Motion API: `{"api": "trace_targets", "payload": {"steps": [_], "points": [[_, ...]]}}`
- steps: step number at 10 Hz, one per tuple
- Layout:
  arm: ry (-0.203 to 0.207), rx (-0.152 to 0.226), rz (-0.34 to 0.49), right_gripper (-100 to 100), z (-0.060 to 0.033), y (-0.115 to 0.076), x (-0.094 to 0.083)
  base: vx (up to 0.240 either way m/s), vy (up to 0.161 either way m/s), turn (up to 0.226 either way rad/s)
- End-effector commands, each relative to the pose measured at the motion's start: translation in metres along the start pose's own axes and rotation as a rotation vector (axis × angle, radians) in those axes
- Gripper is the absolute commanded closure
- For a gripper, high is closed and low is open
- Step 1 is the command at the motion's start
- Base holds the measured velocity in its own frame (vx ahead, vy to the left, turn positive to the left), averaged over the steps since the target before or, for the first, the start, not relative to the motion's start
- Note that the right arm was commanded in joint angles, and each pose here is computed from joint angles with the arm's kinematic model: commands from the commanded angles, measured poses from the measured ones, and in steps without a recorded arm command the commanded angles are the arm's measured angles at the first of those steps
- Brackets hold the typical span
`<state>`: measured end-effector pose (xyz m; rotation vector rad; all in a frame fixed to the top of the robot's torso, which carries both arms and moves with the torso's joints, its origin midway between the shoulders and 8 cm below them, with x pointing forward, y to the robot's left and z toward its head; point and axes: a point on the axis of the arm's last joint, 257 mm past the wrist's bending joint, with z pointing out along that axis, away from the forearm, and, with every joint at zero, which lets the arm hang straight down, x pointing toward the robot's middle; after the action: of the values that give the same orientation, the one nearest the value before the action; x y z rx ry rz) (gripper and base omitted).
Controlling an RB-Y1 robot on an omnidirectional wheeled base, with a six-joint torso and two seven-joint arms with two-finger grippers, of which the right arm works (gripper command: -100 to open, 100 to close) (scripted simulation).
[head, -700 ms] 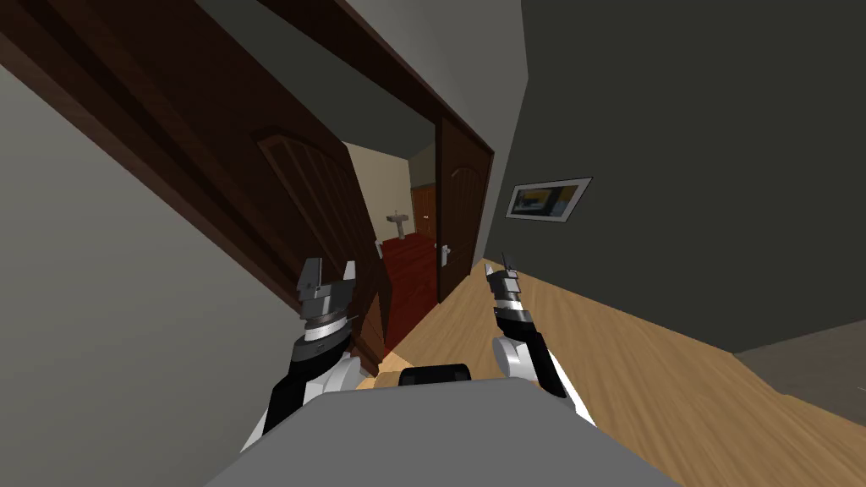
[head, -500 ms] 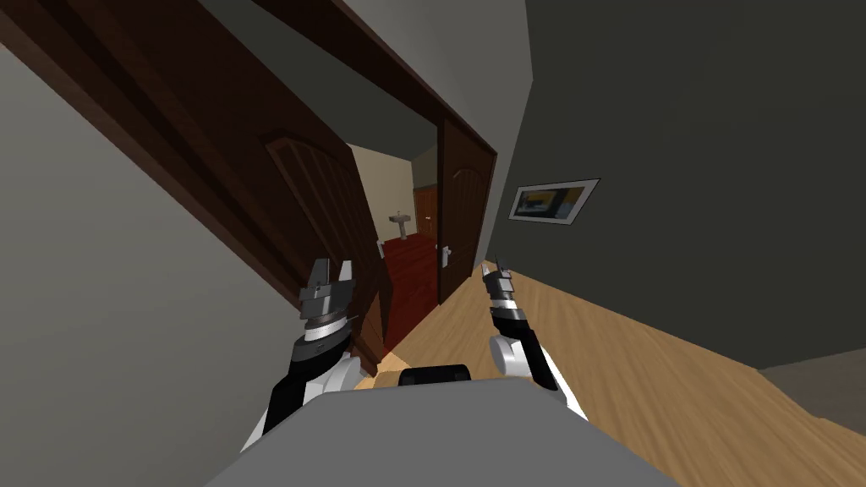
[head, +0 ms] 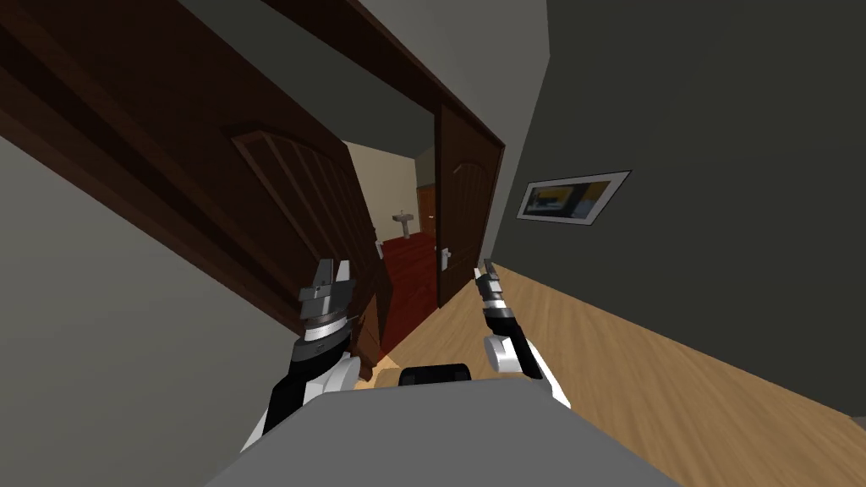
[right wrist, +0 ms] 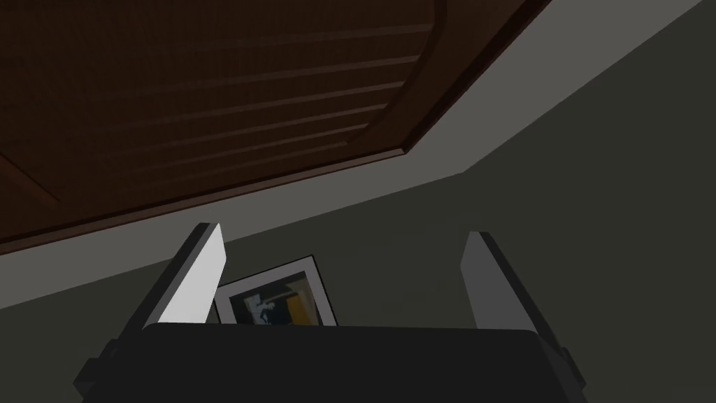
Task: Push the door open
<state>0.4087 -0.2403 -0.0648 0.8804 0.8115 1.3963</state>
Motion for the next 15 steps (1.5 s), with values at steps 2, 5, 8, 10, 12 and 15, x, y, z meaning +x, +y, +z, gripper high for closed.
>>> {"api": "trace_targets", "payload": {"steps": [2,5,8,10,12,15], "points": [[0.030,0.041,0.010,-100,0.0009,-0.021,0.011,0.083,-0.134,0.102],[0.061,0.085,0.020,-100,0.0000,-0.045,0.024,0.070,-0.099,0.104],[0.093,0.132,0.030,-100,-0.0022,-0.070,0.037,0.084,-0.114,0.101],[0.115,0.164,0.035,-100,-0.0043,-0.087,0.047,0.085,-0.119,0.104],[0.137,0.196,0.039,-100,-0.0070,-0.103,0.056,0.073,-0.109,0.106],[0.170,0.244,0.045,-100,-0.0121,-0.127,0.070,0.072,-0.124,0.106]]}}
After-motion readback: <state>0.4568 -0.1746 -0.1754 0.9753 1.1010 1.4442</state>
